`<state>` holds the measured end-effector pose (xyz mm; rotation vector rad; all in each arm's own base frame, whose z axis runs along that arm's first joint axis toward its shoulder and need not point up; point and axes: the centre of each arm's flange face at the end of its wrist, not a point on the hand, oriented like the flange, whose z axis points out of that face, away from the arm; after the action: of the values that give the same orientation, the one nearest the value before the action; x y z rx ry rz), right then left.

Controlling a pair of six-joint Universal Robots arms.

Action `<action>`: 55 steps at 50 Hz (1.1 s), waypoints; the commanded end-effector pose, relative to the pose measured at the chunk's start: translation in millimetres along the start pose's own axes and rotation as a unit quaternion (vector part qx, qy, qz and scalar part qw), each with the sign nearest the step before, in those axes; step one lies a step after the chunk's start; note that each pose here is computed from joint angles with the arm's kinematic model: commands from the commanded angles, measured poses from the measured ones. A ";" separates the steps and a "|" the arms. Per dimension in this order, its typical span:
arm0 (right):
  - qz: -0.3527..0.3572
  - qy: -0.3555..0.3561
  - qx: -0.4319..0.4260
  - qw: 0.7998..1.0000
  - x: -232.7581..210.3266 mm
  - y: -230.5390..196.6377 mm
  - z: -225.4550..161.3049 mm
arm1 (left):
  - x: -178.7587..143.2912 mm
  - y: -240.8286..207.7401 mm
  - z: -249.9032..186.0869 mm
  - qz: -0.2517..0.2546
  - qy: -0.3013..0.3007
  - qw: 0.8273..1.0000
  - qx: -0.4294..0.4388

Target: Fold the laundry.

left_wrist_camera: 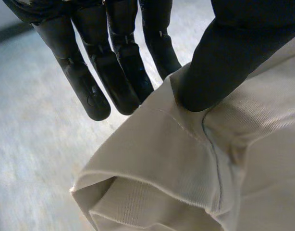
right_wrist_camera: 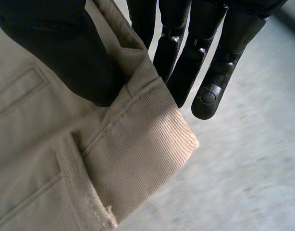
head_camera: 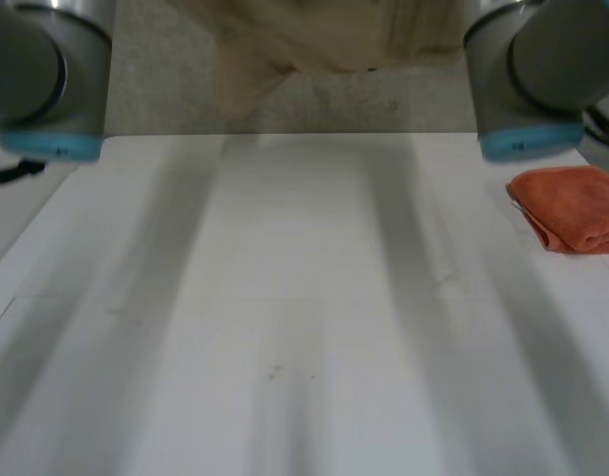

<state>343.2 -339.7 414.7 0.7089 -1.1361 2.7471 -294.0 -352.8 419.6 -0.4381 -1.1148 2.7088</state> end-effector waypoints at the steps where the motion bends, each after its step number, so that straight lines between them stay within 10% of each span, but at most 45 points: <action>1: 0.009 -0.161 -0.154 0.975 -50.3 51.1 -69.6 | 16.6 57.7 -77.5 -0.015 0.054 0.987 -0.149; 14: -0.038 -0.339 -0.354 0.871 -96.1 116.2 -195.9 | 50.2 138.4 -228.6 0.022 0.155 0.893 -0.423; 30: -0.041 -0.440 -0.449 0.776 -73.5 71.6 -254.7 | 39.2 69.2 -281.7 0.071 0.231 0.819 -0.521; 41: -0.094 -0.553 -0.465 0.685 -37.7 26.5 -302.5 | 37.1 5.9 -334.4 0.093 0.352 0.694 -0.622; 55: -0.065 -0.527 -0.450 0.718 -57.0 43.3 -297.1 | 46.2 35.5 -288.6 0.150 0.327 0.781 -0.510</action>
<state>257.9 -146.9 197.9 2.1043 -2.0854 1.0274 -225.4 -139.5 192.9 -1.6817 -2.3196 1.3077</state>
